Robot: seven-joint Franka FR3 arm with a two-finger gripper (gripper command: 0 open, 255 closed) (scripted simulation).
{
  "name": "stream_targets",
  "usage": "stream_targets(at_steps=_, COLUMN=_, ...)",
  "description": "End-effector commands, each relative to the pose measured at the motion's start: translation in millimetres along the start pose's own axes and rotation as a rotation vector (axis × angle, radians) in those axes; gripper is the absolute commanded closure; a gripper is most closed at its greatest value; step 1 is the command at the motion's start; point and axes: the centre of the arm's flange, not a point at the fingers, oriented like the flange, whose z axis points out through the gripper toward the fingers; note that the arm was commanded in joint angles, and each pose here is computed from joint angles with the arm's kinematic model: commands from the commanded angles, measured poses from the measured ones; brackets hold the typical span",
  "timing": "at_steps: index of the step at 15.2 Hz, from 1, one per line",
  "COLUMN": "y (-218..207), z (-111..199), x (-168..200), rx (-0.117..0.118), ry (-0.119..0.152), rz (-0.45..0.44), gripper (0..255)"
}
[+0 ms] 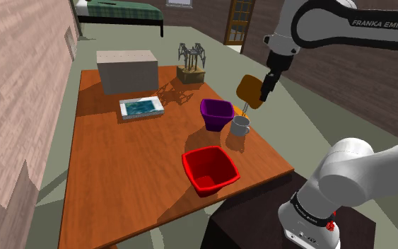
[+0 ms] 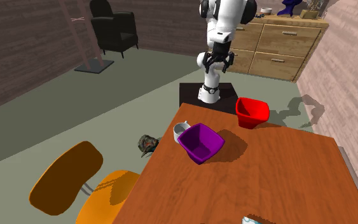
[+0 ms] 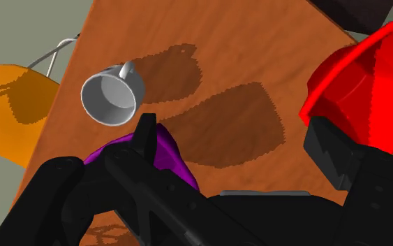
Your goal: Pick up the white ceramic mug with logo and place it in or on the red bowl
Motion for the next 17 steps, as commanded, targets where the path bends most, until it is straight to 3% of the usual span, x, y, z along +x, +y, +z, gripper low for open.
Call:
stream_targets(at_steps=1, y=20, z=21, x=5, rx=0.009, ry=0.008, rz=-0.008, gripper=0)
stream_targets(at_steps=17, y=159, z=181, x=53, rx=0.085, ry=0.06, rz=-0.06, gripper=0)
